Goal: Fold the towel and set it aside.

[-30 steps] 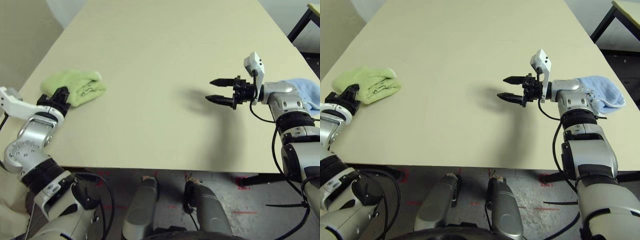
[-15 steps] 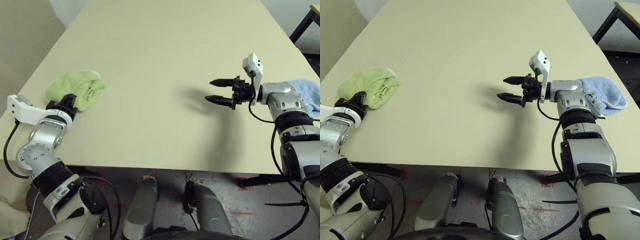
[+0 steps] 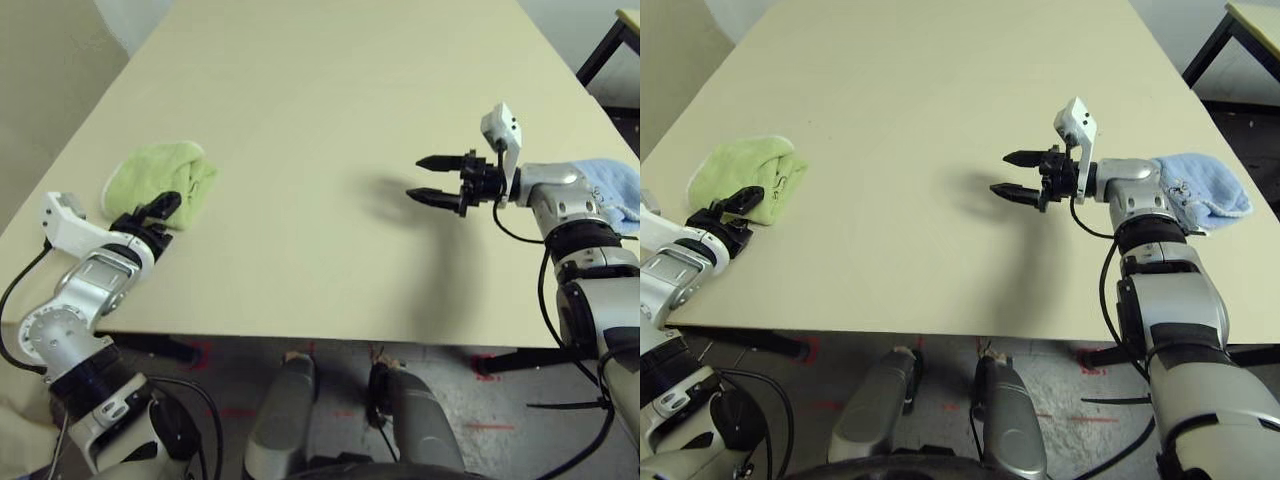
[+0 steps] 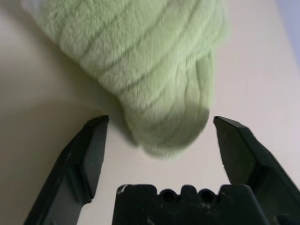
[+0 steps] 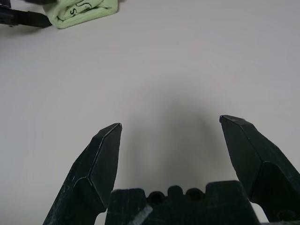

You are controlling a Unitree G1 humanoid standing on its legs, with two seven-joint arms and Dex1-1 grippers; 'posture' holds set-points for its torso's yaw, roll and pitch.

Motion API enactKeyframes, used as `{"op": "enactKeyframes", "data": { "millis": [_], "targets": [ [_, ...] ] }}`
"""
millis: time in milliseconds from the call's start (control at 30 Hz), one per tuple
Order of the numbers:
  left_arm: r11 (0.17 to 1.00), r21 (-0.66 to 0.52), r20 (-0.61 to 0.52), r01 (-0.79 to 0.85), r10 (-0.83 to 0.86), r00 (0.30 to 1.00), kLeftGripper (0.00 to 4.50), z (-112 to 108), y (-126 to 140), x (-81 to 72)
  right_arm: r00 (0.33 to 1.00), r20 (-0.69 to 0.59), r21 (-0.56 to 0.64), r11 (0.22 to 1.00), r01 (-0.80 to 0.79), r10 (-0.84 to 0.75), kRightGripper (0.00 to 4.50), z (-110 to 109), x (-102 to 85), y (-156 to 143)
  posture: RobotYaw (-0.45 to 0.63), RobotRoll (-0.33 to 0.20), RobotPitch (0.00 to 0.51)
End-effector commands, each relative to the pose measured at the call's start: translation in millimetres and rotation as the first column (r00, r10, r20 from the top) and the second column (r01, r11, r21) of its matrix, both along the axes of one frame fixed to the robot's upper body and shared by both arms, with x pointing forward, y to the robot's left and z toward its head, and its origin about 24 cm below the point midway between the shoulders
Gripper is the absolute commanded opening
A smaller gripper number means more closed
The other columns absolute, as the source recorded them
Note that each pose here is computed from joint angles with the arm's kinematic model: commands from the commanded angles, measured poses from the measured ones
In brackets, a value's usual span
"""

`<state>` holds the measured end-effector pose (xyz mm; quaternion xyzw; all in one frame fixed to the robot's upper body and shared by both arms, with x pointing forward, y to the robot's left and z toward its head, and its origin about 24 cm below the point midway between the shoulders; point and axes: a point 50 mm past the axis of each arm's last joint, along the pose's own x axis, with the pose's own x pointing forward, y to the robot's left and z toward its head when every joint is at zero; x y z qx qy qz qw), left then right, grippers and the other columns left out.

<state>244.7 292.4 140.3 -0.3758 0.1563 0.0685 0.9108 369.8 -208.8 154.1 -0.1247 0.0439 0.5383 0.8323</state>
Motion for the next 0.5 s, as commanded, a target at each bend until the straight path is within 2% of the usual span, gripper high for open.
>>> {"op": "enactKeyframes", "data": {
  "millis": [33,133,200,267,333,400,500],
  "targets": [
    [0.997,-0.001,-0.007,0.078,-0.078,0.997,4.42,7.7,7.7,-9.9,1.000,0.007,-0.012,1.000,0.000,0.000,4.50,1.6,0.6,-0.8,0.29,0.000,0.149],
    [0.991,0.040,-0.020,0.127,-0.126,0.992,4.42,17.8,21.7,-19.2,1.000,0.007,-0.011,1.000,0.004,-0.004,4.50,1.3,0.5,-1.7,0.29,0.000,0.149],
    [0.972,0.120,-0.025,0.203,-0.201,0.979,4.42,26.5,24.9,-25.8,1.000,0.014,-0.009,1.000,0.019,-0.019,4.50,1.6,0.8,-3.2,0.29,0.000,0.149],
    [0.922,0.265,0.050,0.284,-0.307,0.951,4.42,45.7,24.1,-30.9,0.996,0.048,0.015,0.997,0.072,-0.073,4.50,5.4,3.2,-6.3,0.29,0.000,0.151],
    [0.867,0.429,0.181,0.254,-0.359,0.916,4.42,67.8,26.5,-27.4,0.980,0.101,0.081,0.983,0.163,-0.171,4.50,13.8,8.0,-10.4,0.29,0.000,0.152],
    [0.825,0.542,0.294,0.163,-0.367,0.883,4.42,83.5,32.3,-19.5,0.946,0.138,0.171,0.948,0.269,-0.293,4.50,24.2,13.2,-16.7,0.29,0.000,0.151],
    [0.767,0.633,0.353,0.102,-0.404,0.844,4.42,93.1,35.4,-8.0,0.883,0.134,0.292,0.869,0.399,-0.450,4.50,35.1,17.9,-28.9,0.28,0.000,0.145]
  ]
}}
